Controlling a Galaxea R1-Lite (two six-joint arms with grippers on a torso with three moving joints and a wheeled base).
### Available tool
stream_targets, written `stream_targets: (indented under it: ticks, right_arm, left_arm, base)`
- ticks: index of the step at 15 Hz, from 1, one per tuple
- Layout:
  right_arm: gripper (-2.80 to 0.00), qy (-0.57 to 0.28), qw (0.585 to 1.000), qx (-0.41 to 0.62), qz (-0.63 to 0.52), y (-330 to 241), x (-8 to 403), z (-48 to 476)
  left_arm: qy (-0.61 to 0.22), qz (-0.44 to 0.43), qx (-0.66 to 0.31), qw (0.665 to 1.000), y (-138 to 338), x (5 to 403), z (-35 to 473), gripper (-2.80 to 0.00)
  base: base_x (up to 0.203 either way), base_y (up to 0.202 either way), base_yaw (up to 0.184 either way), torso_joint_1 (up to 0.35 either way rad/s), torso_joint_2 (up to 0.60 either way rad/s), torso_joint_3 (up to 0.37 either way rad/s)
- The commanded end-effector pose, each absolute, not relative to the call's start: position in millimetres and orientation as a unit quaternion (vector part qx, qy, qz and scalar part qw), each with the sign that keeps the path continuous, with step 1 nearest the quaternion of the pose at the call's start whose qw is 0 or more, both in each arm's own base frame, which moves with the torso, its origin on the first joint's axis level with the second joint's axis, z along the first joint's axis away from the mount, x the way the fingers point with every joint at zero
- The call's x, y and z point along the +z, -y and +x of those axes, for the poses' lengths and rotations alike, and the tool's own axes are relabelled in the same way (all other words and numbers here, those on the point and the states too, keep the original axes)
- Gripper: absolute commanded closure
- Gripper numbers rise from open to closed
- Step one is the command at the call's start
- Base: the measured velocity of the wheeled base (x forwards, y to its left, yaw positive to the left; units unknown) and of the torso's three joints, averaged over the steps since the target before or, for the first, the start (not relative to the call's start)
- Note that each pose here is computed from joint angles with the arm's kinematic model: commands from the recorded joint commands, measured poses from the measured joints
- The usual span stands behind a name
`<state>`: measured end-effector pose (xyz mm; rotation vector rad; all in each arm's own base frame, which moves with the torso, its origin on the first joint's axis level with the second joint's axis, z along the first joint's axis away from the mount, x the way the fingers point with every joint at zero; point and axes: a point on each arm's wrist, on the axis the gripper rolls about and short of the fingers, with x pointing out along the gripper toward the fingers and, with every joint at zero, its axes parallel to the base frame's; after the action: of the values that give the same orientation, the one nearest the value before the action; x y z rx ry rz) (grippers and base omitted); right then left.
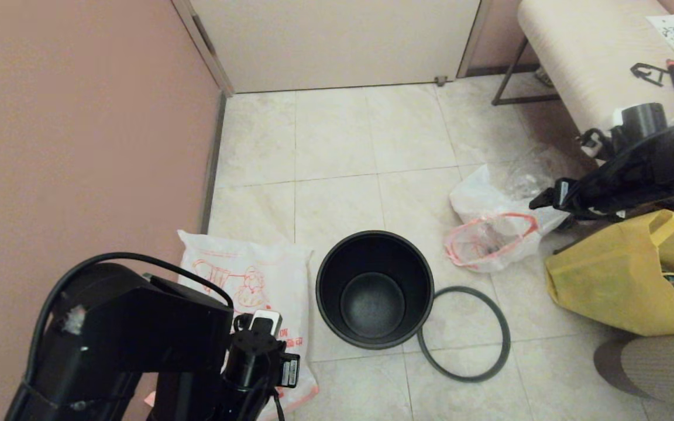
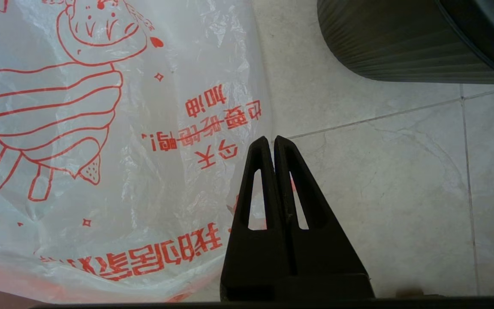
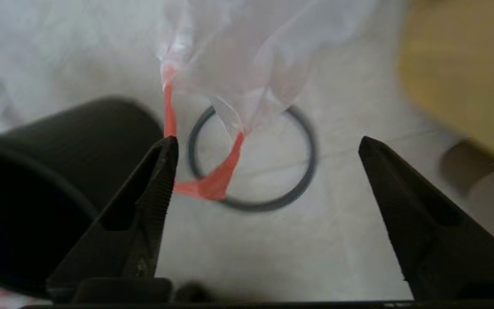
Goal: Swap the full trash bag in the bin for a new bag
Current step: Place the trash bag on the floor, then pick up a new trash bag
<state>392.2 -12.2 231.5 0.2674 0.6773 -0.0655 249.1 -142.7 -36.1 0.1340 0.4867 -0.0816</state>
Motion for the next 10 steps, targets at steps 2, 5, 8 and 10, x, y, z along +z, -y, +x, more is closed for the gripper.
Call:
stream_targets:
  ticks: [2, 5, 8, 10]
  right_arm:
    - [0.00, -0.336, 0.931, -0.036, 0.138, 14.0, 235.6, 373.6]
    - [0.00, -0.314, 0.939, -0.036, 0.135, 9.0, 257.6, 338.8]
    - [0.00, -0.300, 0.946, -0.032, 0.115, -6.7, 273.2, 281.4]
    - [0.00, -0.268, 0.959, -0.001, 0.097, -20.0, 290.1, 225.2]
  left_arm:
    - [-0.238, 0.062, -0.039, 0.968, 141.3, -34.1, 248.5, 0.00]
    - [-0.233, 0.059, -0.041, 0.970, 141.9, -31.5, 249.5, 0.00]
    - [-0.239, 0.056, -0.032, 0.969, 136.1, -33.2, 251.3, 0.00]
    - [-0.243, 0.054, -0.042, 0.968, 134.9, -35.6, 253.1, 0.00]
  base:
    - [0.000, 0.000, 0.000, 0.000, 0.00, 0.000]
    - [0.000, 0.000, 0.000, 0.000, 0.00, 0.000]
    - [0.000, 0.000, 0.000, 0.000, 0.00, 0.000]
    - [0.000, 0.000, 0.000, 0.000, 0.00, 0.000]
